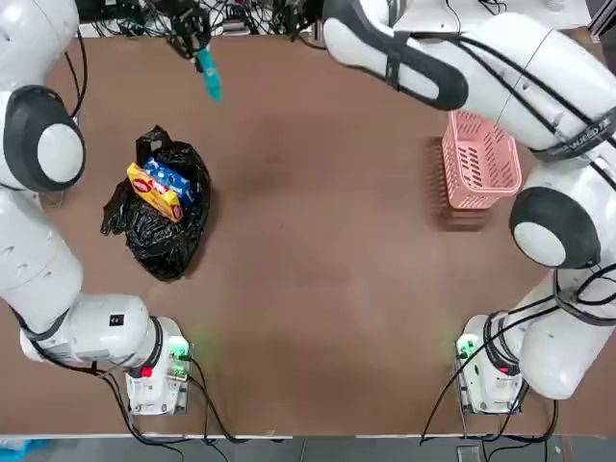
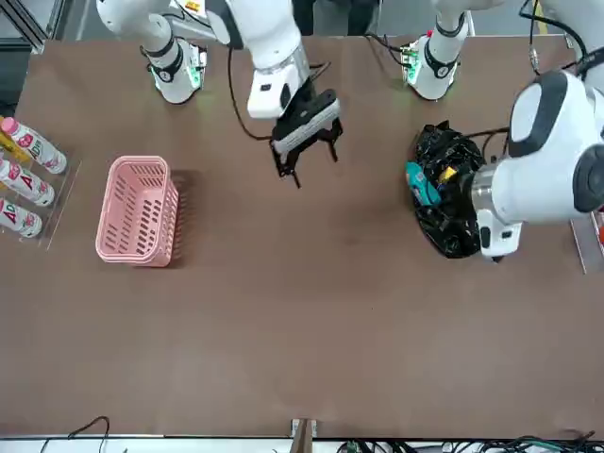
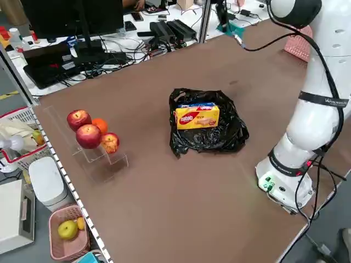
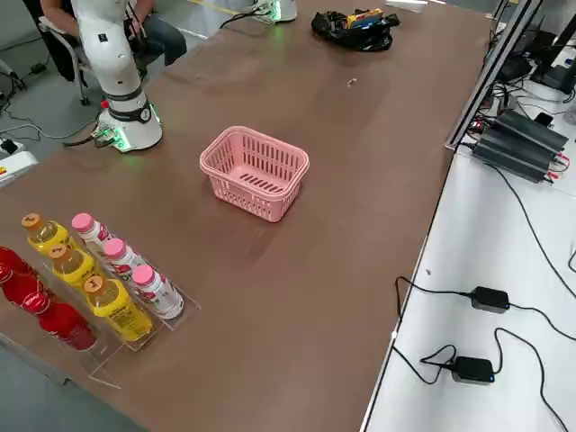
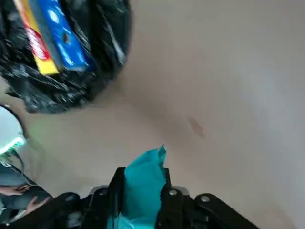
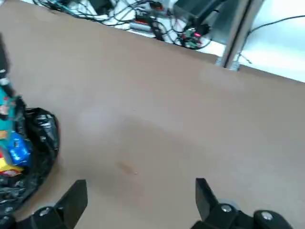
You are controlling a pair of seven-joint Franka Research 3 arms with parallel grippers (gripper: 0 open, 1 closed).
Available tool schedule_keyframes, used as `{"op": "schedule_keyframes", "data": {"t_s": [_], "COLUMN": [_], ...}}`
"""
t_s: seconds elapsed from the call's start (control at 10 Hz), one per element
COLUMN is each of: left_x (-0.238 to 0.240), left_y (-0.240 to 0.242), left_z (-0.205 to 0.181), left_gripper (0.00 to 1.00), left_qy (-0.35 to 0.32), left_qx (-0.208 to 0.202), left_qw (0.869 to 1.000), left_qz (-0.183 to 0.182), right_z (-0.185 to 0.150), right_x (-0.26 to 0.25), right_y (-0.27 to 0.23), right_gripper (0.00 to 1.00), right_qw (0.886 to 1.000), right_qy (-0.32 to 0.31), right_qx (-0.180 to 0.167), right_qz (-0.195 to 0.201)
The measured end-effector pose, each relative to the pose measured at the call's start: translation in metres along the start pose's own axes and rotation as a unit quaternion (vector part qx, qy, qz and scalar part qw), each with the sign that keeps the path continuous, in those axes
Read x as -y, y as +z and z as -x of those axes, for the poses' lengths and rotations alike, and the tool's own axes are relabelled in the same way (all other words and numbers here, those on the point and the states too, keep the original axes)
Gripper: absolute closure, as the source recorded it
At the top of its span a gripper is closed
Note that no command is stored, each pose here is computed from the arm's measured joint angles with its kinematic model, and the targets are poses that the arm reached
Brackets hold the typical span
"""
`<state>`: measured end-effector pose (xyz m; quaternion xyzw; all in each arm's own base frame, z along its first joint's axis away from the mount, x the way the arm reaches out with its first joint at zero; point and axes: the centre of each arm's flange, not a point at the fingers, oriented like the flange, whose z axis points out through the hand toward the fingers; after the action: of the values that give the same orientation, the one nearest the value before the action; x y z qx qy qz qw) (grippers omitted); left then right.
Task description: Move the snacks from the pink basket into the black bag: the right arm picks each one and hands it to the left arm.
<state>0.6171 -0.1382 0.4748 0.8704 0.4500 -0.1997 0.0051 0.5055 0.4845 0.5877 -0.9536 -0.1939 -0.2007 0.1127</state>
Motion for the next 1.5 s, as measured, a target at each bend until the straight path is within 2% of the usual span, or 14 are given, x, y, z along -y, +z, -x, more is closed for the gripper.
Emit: {"op": "schedule_keyframes", "data": {"t_s": [0.4,0.6,0.7,0.9,1.0,1.2,1.3,1.5], "left_x": [0.06,0.106,0.13,0.154,0.156,0.165,0.17,0.172], "left_y": [0.07,0.114,0.131,0.168,0.186,0.189,0.184,0.174], "left_z": [-0.095,-0.134,-0.152,-0.167,-0.167,-0.177,-0.183,-0.185], "left_gripper": [0.67,0.67,0.67,0.67,0.67,0.77,0.76,0.48], "left_qy": [-0.084,-0.124,-0.137,-0.146,-0.144,-0.155,-0.161,-0.165], "left_qx": [0.031,0.049,0.053,0.044,0.039,0.038,0.036,0.03], "left_qw": [0.993,0.982,0.978,0.975,0.976,0.976,0.976,0.977], "left_qz": [-0.082,-0.13,-0.147,-0.161,-0.158,-0.148,-0.14,-0.13], "right_z": [-0.003,0.012,0.022,0.039,0.048,0.068,0.077,0.096], "right_x": [-0.085,-0.148,-0.18,-0.248,-0.281,-0.341,-0.359,-0.399], "right_y": [-0.003,-0.006,-0.011,-0.029,-0.037,-0.047,-0.049,-0.06], "right_gripper": [0.0,0.0,0.0,0.0,0.0,0.0,0.0,0.0], "right_qw": [0.999,0.997,0.995,0.987,0.985,0.983,0.981,0.976], "right_qy": [-0.02,-0.017,0.002,0.039,0.041,0.057,0.069,0.098], "right_qx": [0.029,0.061,0.088,0.138,0.15,0.16,0.164,0.176], "right_qz": [0.029,0.045,0.054,0.068,0.071,0.076,0.077,0.081]}}
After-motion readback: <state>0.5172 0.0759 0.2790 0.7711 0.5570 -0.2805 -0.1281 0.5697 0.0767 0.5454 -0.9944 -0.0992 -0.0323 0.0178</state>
